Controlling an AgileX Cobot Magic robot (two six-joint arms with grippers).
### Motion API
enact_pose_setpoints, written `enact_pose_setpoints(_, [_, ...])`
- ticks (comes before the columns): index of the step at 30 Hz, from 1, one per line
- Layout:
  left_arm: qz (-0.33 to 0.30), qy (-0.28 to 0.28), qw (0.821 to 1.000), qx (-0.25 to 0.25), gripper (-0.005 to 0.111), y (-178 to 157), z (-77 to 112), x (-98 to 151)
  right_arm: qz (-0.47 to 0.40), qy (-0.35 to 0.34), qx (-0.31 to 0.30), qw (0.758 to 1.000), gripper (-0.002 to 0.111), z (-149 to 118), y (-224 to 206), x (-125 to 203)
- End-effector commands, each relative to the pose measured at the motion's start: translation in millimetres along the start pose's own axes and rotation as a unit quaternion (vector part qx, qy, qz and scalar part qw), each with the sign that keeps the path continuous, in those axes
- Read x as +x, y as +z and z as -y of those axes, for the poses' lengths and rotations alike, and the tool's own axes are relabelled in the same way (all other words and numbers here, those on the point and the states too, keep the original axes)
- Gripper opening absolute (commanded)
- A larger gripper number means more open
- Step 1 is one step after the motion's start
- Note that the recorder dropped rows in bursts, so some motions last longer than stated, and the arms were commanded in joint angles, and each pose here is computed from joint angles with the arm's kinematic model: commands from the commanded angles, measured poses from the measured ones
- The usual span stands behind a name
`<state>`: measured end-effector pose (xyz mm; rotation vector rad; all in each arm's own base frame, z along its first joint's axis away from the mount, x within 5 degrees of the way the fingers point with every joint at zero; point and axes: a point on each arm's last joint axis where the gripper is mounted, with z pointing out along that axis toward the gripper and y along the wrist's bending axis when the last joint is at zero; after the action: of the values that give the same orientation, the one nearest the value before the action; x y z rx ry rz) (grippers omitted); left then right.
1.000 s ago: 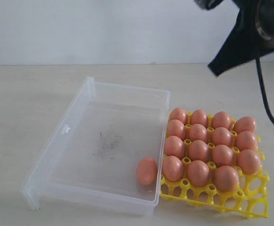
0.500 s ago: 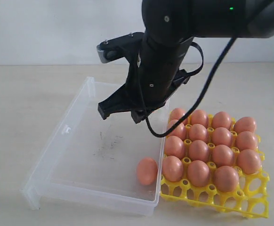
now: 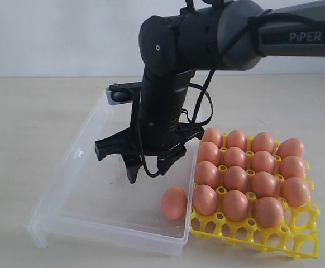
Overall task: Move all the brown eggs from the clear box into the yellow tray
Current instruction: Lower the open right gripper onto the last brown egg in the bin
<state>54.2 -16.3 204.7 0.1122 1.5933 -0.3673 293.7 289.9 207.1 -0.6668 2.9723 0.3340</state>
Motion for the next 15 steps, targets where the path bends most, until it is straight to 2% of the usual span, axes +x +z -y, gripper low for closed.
enact_pose_setpoints(1, [0.000, -0.005, 1.000, 0.004, 0.004, 0, 0.4, 1, -0.025, 0.015, 0.019, 0.999, 0.047, 3, 6, 2])
enact_pose_setpoints(11, [0.000, -0.005, 1.000, 0.004, 0.004, 0, 0.4, 1, -0.078, 0.019, 0.105, 0.991, 0.047, 18, 18, 9])
enact_pose_setpoints(15, [0.000, -0.005, 1.000, 0.004, 0.004, 0, 0.4, 1, -0.079, 0.029, 0.100, 0.991, 0.047, 17, 18, 9])
